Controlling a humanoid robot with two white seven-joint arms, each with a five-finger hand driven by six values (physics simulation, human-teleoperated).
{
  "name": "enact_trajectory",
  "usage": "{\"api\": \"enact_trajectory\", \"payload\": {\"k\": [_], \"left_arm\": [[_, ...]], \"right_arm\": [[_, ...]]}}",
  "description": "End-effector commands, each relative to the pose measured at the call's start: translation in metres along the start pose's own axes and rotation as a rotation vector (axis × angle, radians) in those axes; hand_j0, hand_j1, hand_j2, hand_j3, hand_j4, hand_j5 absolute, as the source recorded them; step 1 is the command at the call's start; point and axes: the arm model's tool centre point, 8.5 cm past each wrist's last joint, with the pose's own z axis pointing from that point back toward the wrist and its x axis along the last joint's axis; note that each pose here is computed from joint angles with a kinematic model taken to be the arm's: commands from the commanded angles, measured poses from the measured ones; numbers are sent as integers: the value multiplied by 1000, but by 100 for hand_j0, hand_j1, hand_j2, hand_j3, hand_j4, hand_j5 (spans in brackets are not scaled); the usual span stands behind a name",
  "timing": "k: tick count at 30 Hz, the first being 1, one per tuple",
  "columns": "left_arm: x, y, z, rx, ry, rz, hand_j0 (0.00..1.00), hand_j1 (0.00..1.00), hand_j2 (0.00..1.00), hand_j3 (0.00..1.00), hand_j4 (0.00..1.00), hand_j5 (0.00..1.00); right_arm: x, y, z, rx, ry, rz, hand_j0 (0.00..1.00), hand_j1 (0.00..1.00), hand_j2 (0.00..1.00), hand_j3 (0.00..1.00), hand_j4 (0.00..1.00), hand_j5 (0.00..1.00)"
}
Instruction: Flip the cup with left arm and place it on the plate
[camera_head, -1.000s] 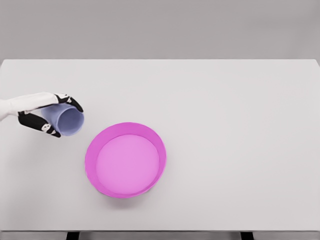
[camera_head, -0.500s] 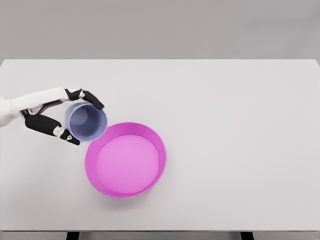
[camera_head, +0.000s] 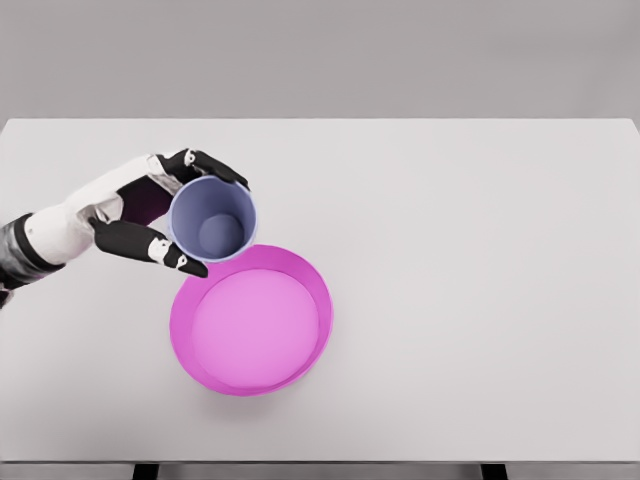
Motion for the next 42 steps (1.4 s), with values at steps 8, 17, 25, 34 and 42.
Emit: {"api": "enact_trajectory", "payload": {"k": [8,17,25,34,42], "left_arm": [[-34,-30,0,3,-13,191,57,57,57,57,57,57],[-50,-43,1,-3,-2,380,57,57,57,57,57,57],[-65,-44,3,5,79,432,57,57,57,57,57,57],[-87,-33,13,69,124,444,57,57,57,57,57,57],[-106,-37,13,84,143,456,57,57,57,57,57,57]], "right_arm": [[0,0,0,0,0,0,100,100,100,100,100,100],[0,0,0,0,0,0,100,100,100,100,100,100],[0,0,0,0,0,0,100,100,100,100,100,100],[0,0,0,0,0,0,100,100,100,100,100,100],[0,0,0,0,0,0,100,100,100,100,100,100]]}}
